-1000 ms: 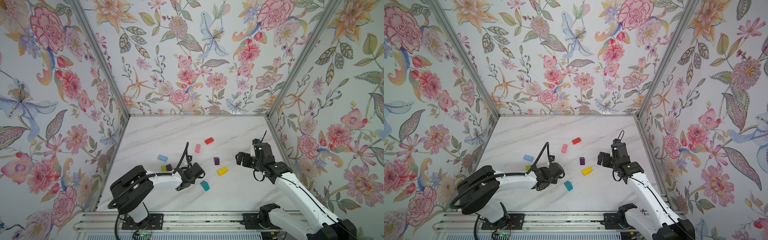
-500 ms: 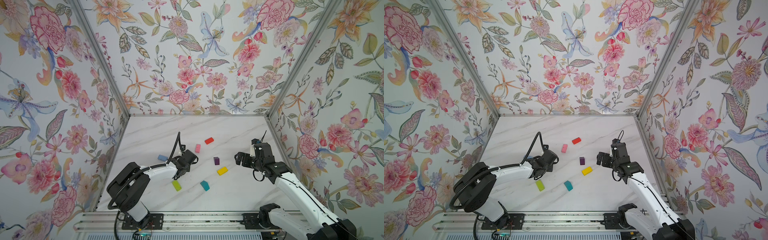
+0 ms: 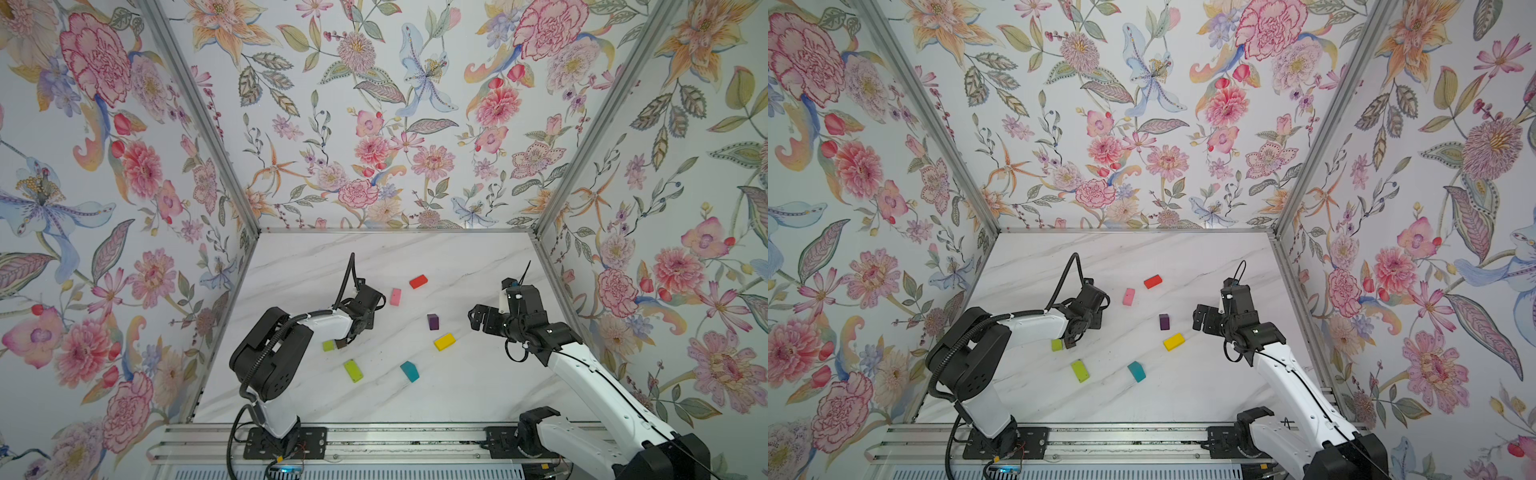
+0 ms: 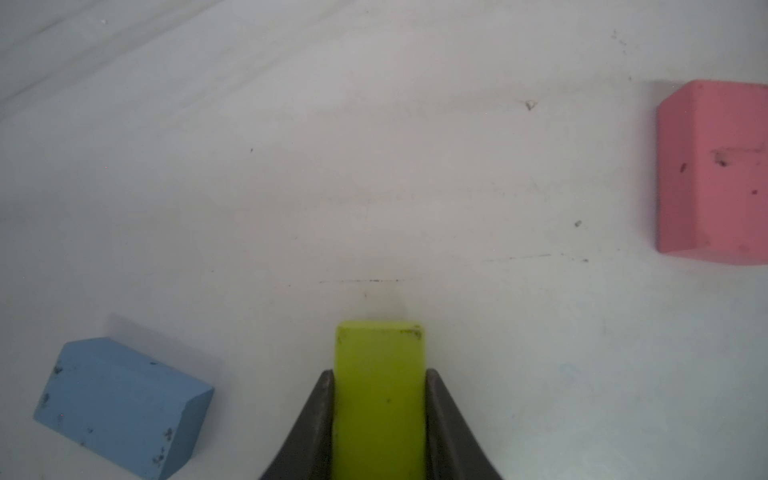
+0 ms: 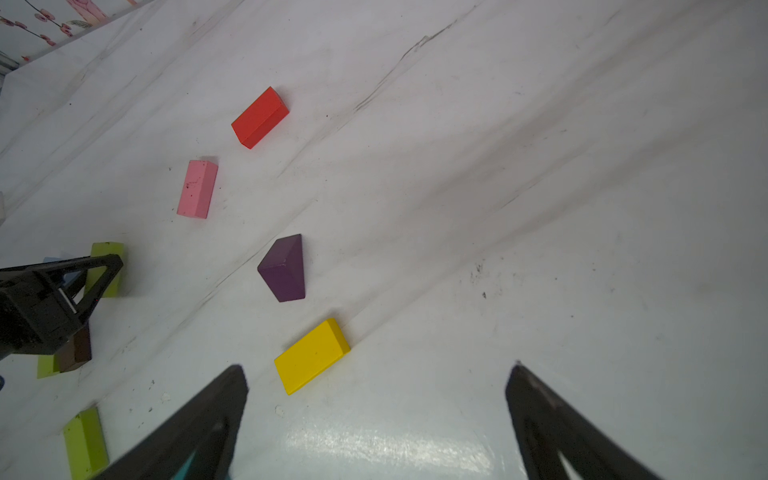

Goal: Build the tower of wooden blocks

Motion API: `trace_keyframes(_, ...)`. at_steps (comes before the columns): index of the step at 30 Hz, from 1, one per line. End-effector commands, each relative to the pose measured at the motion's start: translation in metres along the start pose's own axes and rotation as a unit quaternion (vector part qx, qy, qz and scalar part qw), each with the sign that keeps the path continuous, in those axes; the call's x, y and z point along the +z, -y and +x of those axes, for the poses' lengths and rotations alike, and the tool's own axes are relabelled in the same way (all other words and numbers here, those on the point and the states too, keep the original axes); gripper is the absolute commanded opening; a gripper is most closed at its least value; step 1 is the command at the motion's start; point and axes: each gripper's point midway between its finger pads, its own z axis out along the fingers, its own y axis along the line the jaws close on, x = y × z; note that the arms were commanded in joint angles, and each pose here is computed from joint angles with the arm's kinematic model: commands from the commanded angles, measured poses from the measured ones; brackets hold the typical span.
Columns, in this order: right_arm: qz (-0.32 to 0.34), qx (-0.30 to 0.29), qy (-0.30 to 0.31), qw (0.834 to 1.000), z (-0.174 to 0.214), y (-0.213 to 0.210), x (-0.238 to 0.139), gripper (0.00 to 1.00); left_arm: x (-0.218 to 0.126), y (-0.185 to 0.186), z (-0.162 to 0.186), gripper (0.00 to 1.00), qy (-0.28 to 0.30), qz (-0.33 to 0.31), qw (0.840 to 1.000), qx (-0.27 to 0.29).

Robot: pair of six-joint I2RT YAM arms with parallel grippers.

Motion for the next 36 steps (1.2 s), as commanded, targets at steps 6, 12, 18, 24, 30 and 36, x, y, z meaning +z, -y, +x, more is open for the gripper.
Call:
trace_keyframes(6, 0.0, 0.005, 0.003, 1.0, -0.006, -0.002, 0.001, 0.99, 0.014, 0.001, -0.016, 0.2, 0.01, 0.018, 1.0, 0.0)
trace_keyframes(12, -0.004, 0.003, 0.003, 1.0, -0.008, -0.007, 0.0, 0.99, 0.023, 0.002, -0.018, 0.24, 0.007, 0.031, 0.999, -0.007)
trace_keyframes(18, -0.008, -0.005, 0.011, 1.0, -0.012, -0.014, -0.008, 0.99, 0.018, 0.005, -0.025, 0.49, 0.015, 0.048, 0.999, -0.012)
trace_keyframes(24, -0.01, -0.006, 0.012, 1.0, -0.013, -0.018, -0.012, 0.99, -0.011, 0.002, -0.042, 0.67, 0.041, 0.062, 0.997, -0.024)
trace_keyframes(30, -0.018, -0.01, 0.017, 1.0, -0.011, -0.026, -0.02, 0.99, -0.07, -0.006, -0.049, 0.68, 0.083, 0.099, 0.99, -0.057)
trace_keyframes(36, -0.029, -0.016, 0.021, 0.999, -0.007, -0.036, -0.03, 0.99, -0.108, -0.018, 0.002, 0.68, 0.072, 0.102, 0.988, -0.094)
